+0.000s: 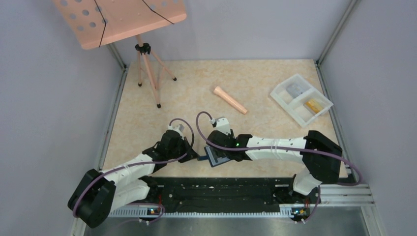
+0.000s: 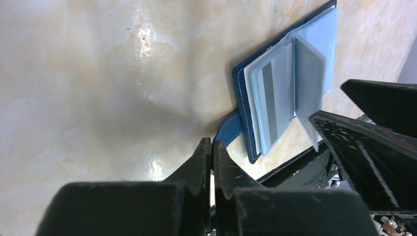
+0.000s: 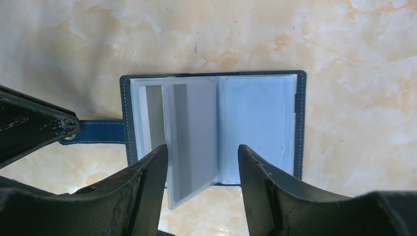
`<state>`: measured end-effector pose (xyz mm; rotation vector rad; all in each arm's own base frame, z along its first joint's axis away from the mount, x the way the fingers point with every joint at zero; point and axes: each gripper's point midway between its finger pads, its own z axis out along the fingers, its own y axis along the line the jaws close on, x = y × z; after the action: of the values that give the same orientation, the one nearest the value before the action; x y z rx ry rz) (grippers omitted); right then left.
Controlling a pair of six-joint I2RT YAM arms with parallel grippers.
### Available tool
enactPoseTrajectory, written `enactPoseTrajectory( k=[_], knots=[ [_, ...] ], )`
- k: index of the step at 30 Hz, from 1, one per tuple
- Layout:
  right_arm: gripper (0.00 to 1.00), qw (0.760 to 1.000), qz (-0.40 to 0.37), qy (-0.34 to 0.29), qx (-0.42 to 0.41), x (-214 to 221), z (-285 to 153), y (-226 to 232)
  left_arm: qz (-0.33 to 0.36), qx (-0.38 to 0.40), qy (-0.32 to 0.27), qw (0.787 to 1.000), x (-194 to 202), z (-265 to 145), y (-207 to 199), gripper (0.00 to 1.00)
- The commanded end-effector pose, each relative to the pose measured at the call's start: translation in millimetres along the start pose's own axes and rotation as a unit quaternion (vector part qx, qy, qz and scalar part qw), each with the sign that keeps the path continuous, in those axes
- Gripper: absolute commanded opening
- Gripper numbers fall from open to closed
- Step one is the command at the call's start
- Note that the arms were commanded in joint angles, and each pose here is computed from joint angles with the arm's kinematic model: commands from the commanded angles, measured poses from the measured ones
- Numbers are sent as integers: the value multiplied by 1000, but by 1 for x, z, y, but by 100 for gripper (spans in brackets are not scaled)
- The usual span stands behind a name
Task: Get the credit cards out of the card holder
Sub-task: Remove the credit card from the card holder.
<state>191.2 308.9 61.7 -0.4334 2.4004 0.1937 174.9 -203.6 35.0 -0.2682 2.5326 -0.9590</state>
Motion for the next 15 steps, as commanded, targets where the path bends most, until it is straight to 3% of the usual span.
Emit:
enactPoseTrajectory(
  k=[1, 12, 15],
  knots=[
    [54, 999, 5, -20, 24, -8, -21, -17, 17, -8, -19, 1000, -13, -5, -7, 0],
    [53, 997, 42, -26, 57, 6, -38, -75, 40, -63, -48, 996, -40, -8, -7, 0],
    [52, 997, 50, -42, 45, -8, -45, -78, 39, -72, -57, 995, -50, -12, -14, 14]
  ],
)
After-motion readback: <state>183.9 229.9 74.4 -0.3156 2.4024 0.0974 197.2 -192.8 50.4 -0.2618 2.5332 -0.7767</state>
